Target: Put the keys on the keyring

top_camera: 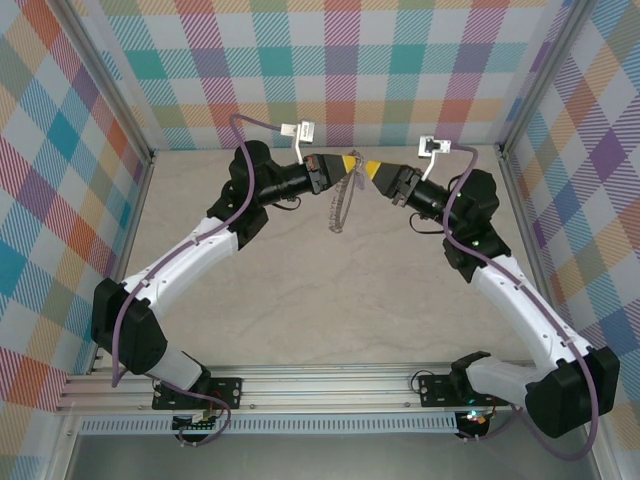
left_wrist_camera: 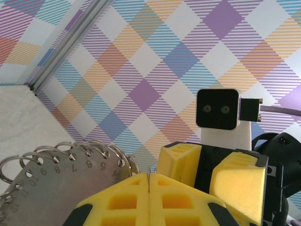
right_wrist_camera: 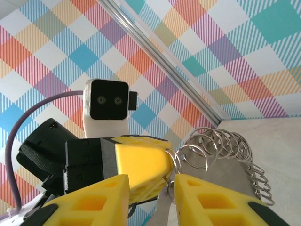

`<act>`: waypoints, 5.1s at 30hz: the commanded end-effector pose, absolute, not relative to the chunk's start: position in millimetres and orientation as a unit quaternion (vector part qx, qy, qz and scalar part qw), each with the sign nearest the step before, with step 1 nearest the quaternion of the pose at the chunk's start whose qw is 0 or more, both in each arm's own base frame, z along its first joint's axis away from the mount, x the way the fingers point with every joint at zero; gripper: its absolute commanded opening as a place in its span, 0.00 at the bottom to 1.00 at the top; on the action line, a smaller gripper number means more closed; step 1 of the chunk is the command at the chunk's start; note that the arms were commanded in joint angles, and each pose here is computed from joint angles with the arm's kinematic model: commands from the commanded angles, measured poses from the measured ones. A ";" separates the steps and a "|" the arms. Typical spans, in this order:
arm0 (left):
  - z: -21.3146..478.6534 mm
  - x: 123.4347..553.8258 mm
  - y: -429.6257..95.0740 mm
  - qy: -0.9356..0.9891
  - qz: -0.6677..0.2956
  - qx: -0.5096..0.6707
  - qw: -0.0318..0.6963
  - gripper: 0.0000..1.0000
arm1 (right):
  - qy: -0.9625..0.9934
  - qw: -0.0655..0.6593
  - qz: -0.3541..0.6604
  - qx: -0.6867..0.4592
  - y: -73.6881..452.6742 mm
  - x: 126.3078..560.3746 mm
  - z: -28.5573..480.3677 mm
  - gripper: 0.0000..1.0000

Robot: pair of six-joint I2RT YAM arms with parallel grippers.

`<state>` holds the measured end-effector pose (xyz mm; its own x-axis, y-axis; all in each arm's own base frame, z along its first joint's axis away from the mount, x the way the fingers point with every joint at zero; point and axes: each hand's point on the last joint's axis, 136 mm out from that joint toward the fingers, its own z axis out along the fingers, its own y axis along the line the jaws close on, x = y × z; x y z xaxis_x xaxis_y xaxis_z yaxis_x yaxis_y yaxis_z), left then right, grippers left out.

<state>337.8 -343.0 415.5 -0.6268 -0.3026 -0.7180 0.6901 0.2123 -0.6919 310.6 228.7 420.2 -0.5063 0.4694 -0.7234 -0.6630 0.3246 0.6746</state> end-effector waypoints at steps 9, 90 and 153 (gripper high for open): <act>448.2 322.9 -336.3 0.627 -0.630 0.159 0.429 0.00 | 0.617 0.493 0.608 -0.085 235.7 318.2 438.7 0.30; 404.6 318.9 -332.9 0.691 -0.521 0.367 0.340 0.39 | 0.642 0.396 0.606 -0.252 241.9 318.4 398.9 0.00; 395.2 304.5 -368.9 0.662 -0.568 0.387 0.299 0.00 | 0.643 0.390 0.619 -0.225 242.4 327.1 390.9 0.00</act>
